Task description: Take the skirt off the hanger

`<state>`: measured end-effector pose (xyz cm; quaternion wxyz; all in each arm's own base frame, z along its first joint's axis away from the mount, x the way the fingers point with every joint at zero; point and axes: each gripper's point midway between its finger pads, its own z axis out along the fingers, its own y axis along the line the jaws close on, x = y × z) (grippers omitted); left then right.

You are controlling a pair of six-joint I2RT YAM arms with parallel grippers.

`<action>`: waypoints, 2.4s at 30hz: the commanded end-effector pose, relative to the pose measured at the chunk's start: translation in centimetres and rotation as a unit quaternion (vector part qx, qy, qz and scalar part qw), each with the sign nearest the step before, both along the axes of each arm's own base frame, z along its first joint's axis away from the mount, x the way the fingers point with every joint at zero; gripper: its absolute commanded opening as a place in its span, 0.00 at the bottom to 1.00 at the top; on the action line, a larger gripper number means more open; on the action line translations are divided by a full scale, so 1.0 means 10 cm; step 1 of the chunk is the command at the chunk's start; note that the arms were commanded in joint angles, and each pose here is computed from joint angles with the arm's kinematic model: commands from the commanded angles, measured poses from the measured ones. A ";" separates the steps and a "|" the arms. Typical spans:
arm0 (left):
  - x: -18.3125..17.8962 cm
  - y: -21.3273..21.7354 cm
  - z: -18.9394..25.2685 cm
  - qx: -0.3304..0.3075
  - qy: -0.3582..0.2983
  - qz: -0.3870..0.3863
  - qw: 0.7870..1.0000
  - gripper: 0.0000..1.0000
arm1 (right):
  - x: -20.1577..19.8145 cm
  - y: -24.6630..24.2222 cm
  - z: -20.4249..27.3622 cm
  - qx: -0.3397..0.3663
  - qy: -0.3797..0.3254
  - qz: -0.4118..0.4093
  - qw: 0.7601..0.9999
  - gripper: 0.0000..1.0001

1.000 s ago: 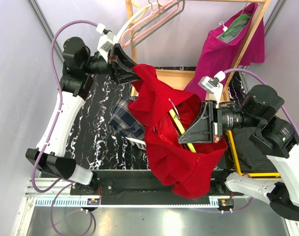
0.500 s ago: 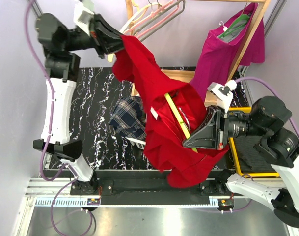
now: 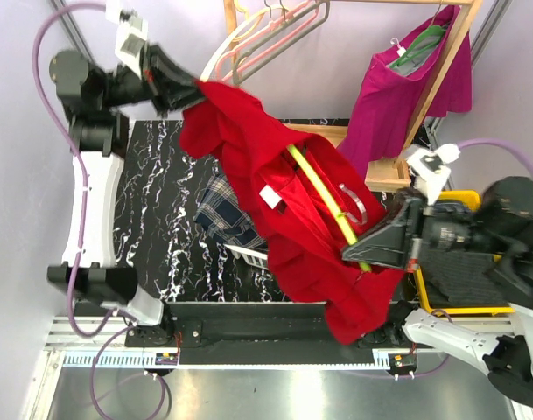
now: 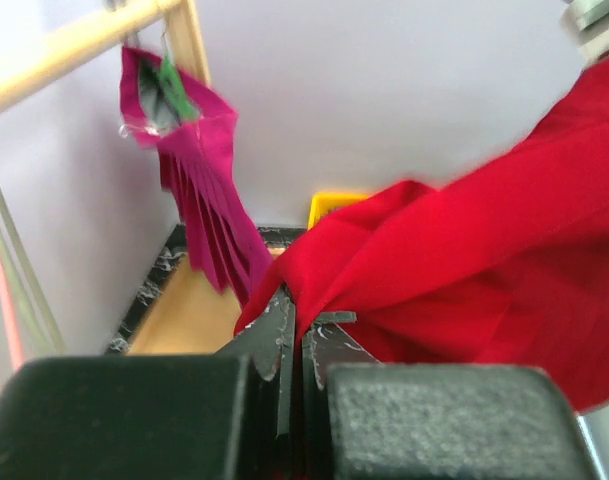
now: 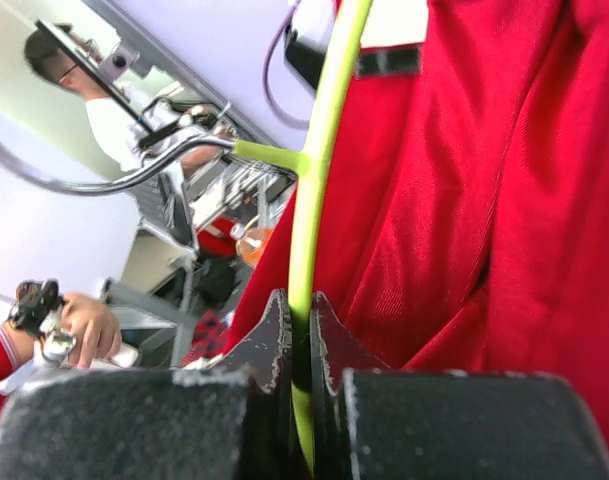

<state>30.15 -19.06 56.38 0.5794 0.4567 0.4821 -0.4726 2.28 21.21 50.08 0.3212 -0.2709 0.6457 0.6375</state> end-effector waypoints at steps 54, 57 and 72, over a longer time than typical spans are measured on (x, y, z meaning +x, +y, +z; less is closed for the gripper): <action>-1.39 -0.90 -0.31 0.019 -0.187 -0.031 0.982 0.99 | 0.55 0.31 0.60 0.104 -0.151 -0.060 0.981 0.00; -1.43 -0.94 -0.32 0.028 -0.191 -0.038 0.980 0.99 | 0.56 0.31 0.60 0.105 -0.152 -0.061 0.981 0.00; -1.65 -0.88 -0.05 0.010 -0.197 -0.042 0.979 0.99 | 0.59 0.38 0.48 0.096 -0.141 -0.050 0.984 0.00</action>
